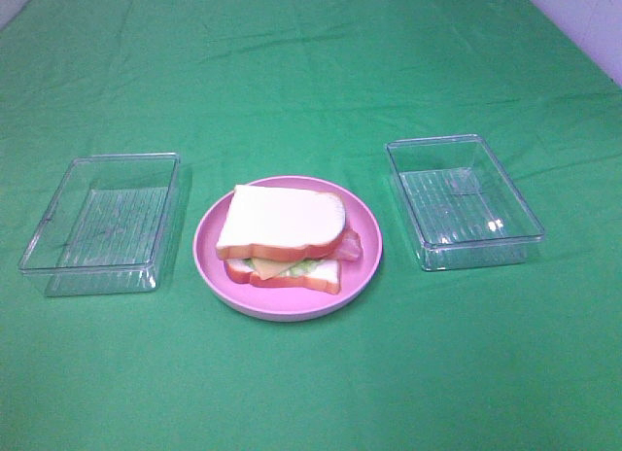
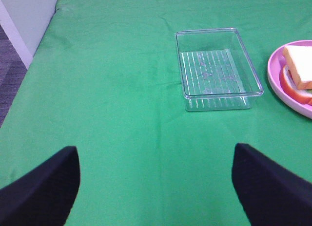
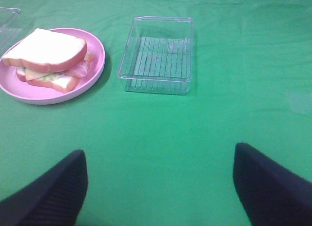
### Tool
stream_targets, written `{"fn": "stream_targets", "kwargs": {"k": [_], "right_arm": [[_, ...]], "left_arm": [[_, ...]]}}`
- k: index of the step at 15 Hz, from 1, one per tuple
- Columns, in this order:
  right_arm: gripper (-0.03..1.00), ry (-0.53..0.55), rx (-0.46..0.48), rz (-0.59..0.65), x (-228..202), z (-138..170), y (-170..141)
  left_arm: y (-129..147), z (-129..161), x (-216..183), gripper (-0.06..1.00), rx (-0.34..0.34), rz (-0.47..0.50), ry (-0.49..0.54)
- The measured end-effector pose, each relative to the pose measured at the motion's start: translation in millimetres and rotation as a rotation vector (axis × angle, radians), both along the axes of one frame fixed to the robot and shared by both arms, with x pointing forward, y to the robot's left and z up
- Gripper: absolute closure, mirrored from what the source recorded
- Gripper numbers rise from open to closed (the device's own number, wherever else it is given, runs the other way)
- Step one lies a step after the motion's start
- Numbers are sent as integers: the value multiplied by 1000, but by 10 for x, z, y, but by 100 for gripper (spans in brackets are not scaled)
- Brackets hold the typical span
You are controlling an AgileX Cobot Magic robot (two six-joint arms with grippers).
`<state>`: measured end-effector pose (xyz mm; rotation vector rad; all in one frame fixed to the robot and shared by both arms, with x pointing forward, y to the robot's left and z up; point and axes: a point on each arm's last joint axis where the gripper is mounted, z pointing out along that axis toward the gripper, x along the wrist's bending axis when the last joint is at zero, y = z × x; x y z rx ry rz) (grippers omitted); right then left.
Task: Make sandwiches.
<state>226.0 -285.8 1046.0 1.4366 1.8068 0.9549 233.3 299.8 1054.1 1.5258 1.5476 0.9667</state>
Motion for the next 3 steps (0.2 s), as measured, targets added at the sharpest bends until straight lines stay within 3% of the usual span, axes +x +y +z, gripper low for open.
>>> {"fn": "stream_targets", "kwargs": {"k": [3], "right_arm": [[20, 0, 0, 0, 0, 0, 0]], "left_arm": [[0, 0, 0, 14, 0, 0, 0]]}}
